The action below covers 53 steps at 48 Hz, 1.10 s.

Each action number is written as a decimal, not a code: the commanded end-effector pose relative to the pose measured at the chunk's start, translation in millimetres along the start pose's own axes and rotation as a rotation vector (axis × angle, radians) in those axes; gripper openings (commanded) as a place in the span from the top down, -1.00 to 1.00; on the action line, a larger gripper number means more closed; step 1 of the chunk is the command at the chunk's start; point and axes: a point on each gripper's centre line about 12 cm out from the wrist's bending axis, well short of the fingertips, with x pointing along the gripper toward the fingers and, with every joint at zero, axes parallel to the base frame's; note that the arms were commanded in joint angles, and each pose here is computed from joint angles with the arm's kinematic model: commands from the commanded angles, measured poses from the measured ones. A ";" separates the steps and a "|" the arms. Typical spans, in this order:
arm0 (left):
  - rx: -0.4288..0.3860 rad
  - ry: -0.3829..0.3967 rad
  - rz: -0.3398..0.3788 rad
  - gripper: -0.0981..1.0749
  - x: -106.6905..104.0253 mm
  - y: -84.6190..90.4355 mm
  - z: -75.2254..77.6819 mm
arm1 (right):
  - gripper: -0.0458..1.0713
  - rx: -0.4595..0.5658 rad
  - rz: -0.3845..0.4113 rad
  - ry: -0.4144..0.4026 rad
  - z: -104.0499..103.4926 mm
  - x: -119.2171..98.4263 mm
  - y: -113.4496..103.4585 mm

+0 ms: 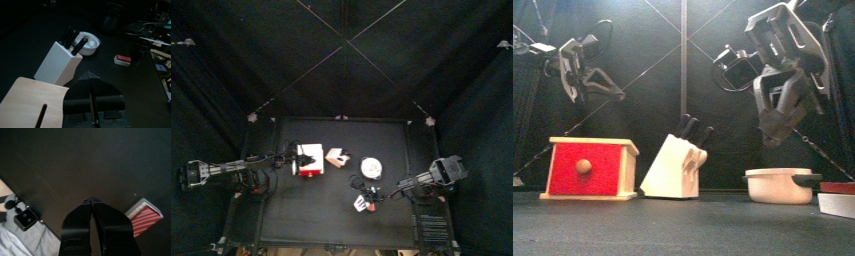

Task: Grab salmon sushi

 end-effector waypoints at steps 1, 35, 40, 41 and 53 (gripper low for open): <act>0.003 -0.011 -0.008 0.60 0.8 -1.5 4.3 | 0.87 0.004 -0.036 -0.025 -3.2 -17.2 1.9; -0.001 -0.007 -0.003 0.60 0.7 -0.8 2.9 | 0.44 0.190 -0.247 -0.067 -48.5 -30.1 -34.9; -0.001 -0.006 -0.003 0.60 0.6 -0.7 2.3 | 0.27 0.189 -0.240 -0.066 -48.4 -28.2 -34.4; -0.003 -0.006 -0.003 0.60 0.6 -0.7 2.3 | 0.24 0.188 -0.240 -0.065 -48.6 -28.0 -34.8; -0.003 -0.004 -0.003 0.60 0.5 -0.6 1.7 | -0.18 0.189 -0.254 -0.061 -49.0 -20.2 -35.6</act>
